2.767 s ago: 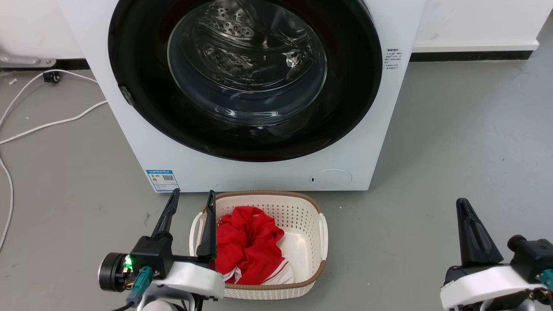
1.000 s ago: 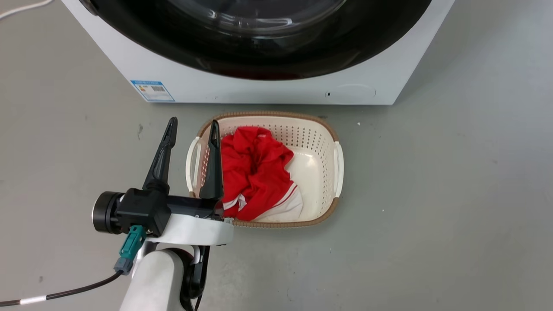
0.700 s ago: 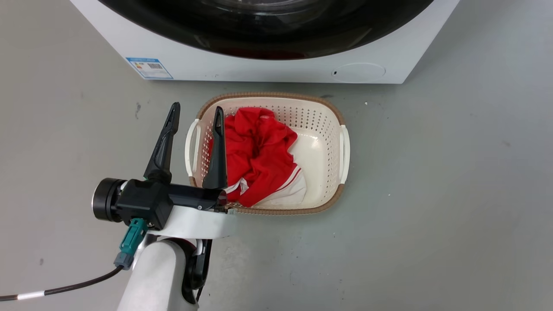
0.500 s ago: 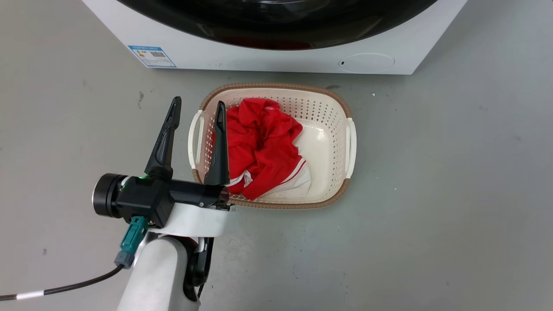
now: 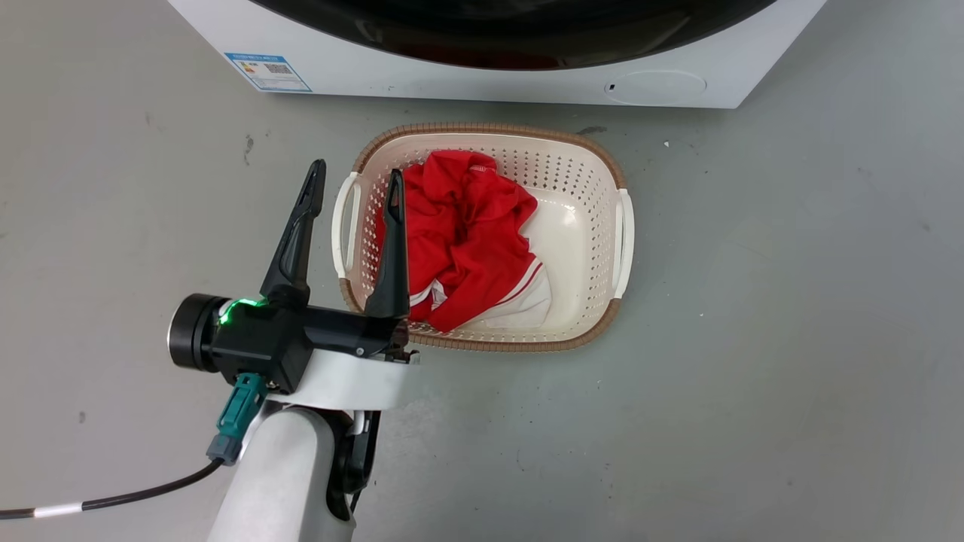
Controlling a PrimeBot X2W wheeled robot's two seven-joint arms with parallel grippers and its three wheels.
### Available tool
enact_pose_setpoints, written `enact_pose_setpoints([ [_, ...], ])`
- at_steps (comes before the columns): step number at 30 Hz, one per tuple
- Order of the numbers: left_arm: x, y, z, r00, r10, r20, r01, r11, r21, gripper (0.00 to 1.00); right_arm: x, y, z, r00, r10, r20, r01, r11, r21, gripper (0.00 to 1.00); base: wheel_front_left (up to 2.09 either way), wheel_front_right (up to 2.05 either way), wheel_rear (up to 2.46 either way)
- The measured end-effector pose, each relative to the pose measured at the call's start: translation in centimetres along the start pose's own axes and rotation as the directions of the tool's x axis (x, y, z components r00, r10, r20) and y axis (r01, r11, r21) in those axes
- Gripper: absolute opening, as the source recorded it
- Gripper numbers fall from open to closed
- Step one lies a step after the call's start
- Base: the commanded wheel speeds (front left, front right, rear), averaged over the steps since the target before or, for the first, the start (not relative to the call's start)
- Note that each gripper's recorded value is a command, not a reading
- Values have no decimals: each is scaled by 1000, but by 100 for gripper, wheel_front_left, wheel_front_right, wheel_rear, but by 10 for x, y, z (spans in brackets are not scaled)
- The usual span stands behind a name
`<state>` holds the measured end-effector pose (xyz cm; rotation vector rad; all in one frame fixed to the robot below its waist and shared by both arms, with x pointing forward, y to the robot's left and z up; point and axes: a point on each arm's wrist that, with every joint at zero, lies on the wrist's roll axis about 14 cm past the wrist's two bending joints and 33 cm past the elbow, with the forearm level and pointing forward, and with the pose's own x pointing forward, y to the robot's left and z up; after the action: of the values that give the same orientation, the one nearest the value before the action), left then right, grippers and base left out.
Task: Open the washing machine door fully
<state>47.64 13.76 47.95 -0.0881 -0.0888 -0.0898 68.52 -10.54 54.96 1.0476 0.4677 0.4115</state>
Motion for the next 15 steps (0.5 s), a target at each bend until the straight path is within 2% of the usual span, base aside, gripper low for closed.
enact_pose_setpoints([
  [8,2,-1,1,1000,3,4,-3,1000,-8,100,2,4,-16,994,16,-113,-15,1000,7,0,0,0,0],
  [15,2,-2,4,1000,3,11,-3,1000,-9,100,-6,12,-42,968,56,-246,-50,998,29,0,0,0,0],
])
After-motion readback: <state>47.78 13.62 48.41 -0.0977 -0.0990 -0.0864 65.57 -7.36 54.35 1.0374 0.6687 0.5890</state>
